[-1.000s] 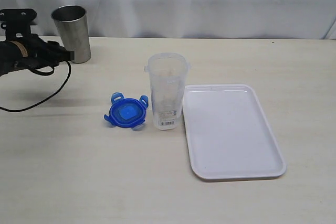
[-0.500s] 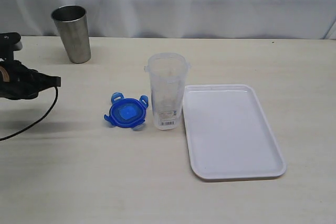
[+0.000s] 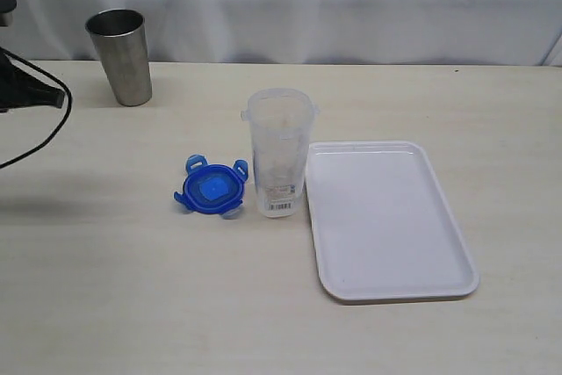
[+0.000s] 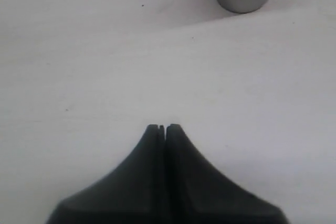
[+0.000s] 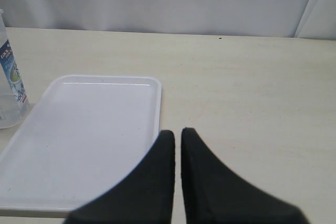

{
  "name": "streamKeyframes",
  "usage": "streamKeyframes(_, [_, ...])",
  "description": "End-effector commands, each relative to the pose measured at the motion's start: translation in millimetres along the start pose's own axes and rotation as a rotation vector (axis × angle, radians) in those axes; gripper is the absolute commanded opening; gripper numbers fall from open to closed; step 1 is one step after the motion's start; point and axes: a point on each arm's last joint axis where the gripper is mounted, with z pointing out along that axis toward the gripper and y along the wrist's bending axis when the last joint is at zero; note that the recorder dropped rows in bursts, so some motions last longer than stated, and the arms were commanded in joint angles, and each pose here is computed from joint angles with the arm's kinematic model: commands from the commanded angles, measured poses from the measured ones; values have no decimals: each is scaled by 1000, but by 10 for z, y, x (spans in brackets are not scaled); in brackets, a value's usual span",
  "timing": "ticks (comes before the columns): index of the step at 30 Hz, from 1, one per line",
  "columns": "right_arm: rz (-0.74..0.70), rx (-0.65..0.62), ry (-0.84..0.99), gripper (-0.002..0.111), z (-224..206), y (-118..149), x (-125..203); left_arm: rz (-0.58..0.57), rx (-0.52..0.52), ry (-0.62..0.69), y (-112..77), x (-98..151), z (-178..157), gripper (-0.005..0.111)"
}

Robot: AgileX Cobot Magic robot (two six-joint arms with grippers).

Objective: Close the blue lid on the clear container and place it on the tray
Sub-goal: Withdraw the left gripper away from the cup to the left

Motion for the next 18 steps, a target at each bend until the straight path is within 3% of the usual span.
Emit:
streamKeyframes(1, [3, 4, -4, 5, -1, -2, 2, 110, -44, 58, 81, -96, -123, 0])
streamKeyframes(7, [3, 4, -4, 5, -1, -2, 2, 166, -69, 246, 173, -180, -274, 0])
streamKeyframes(11, [3, 4, -4, 5, -1, -2, 2, 202, 12, 317, 166, -332, -461, 0])
streamKeyframes(14, [3, 4, -4, 5, -1, -2, 2, 143, 109, 207, 94, -483, -594, 0])
streamKeyframes(18, [3, 4, -4, 5, -1, -2, 2, 20, 345, -56, -129, -654, -767, 0])
